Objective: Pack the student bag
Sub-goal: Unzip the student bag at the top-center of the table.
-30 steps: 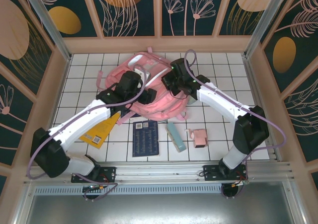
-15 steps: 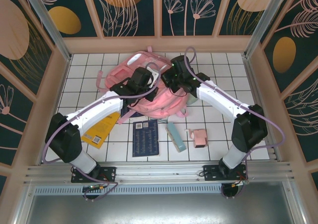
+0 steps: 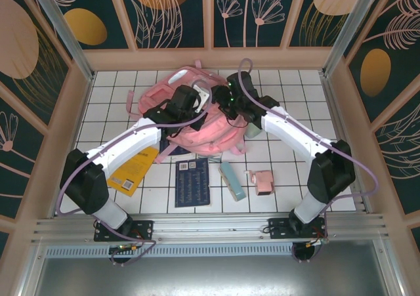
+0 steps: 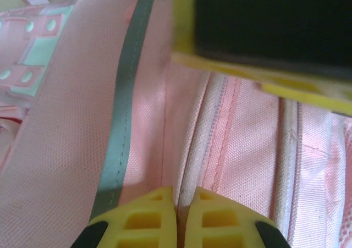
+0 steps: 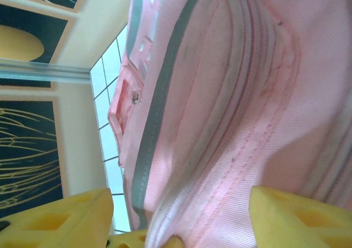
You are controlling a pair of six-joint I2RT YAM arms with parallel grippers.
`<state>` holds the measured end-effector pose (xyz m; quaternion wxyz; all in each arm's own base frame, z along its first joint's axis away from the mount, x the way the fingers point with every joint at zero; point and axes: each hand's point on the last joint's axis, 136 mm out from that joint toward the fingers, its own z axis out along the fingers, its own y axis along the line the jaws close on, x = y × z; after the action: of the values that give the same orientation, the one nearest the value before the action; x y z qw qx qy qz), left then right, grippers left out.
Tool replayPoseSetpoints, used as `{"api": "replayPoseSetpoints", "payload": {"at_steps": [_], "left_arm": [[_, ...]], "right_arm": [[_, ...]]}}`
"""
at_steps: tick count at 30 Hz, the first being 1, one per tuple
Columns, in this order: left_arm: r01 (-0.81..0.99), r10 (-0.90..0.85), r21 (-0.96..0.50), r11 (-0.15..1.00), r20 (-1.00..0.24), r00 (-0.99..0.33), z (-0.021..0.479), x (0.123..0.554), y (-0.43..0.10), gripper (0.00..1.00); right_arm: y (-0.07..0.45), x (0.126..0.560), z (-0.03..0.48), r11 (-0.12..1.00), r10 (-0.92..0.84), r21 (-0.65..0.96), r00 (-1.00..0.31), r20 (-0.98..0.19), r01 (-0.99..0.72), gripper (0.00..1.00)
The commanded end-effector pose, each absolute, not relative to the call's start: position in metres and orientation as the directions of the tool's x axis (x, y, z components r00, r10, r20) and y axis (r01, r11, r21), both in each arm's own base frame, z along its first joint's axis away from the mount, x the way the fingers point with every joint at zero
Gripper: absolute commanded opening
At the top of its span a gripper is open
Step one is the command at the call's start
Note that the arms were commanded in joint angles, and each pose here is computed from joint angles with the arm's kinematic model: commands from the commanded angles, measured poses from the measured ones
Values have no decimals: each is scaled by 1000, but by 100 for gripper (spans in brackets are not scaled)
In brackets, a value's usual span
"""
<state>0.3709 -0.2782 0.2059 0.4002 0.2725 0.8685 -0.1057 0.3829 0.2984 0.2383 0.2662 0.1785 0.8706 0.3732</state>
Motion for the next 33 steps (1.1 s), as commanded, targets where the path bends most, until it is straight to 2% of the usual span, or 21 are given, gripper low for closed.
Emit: {"api": "replayPoseSetpoints", "payload": {"at_steps": [1,3,8,11,15,18,22,28,33], "left_arm": [[550,342,44,834,-824,-452,246,382,-282,0],[554,303,9,833,-844,-442,259,382,-285,0],[581,254,-40,813,-873,-416,280,378,-290,0],[599,241,-47,799,-888,-391,285,371,-289,0],[588,220,-52,807,-898,-382,289,369,-285,0],[563,198,-66,824,-897,-395,286,371,-282,0],[545,162,-104,832,-894,-417,284,371,-282,0],[540,123,-161,826,-884,-452,279,371,-287,0],[535,112,-184,824,-874,-473,273,373,-290,0]], "right_arm": [[283,365,320,692,423,699,-683,-596,-182,66],[267,355,323,730,400,646,-627,-668,-222,63],[258,289,316,724,211,423,-409,-888,-545,60],[259,255,295,680,120,350,-374,-920,-644,58],[266,230,256,653,48,315,-378,-925,-688,54],[263,236,223,776,-9,216,-353,-936,-592,51],[265,236,194,892,-128,6,-265,-956,-453,54],[251,253,177,971,-96,-31,-270,-958,-237,50],[260,255,167,978,-94,-36,-284,-954,-205,42]]}}
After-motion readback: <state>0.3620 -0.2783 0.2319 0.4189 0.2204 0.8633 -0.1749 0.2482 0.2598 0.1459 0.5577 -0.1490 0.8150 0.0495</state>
